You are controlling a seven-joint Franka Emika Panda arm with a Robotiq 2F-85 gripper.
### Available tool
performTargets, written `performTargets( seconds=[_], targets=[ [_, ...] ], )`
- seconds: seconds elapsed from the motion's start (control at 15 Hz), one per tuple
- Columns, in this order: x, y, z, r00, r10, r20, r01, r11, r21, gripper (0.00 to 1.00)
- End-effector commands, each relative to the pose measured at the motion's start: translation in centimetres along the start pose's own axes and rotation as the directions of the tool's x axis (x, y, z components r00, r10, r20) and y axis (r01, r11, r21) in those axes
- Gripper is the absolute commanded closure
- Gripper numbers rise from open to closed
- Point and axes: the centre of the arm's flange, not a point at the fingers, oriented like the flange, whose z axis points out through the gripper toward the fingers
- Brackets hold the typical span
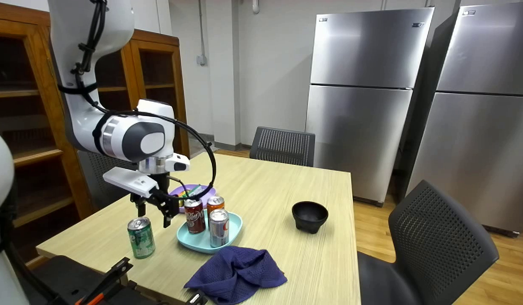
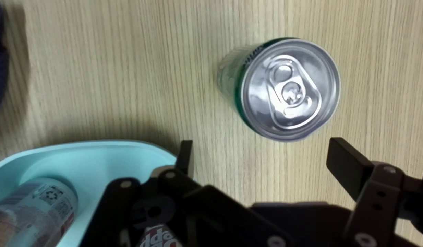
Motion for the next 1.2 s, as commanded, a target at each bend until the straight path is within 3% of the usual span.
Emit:
performTargets(
  seconds=[0.0, 0.33, 0.67, 1.13],
  targets=[
    [-1.0, -2.0, -0.5, 0.998, -0.053, 0.019, 0.054, 0.998, -0.028, 0.0],
    [-2.5, -4.3, -0.6, 0.999, -0.048, 0.022, 0.049, 0.994, -0.092, 0.0],
    [-3.7, -4.7, -1.0, 0.999, 0.031, 0.008, -0.03, 0.989, -0.146, 0.0],
    [-4.3, -4.1, -0.8, 0.996, 0.088, 0.0, -0.087, 0.984, -0.156, 0.0]
  ],
)
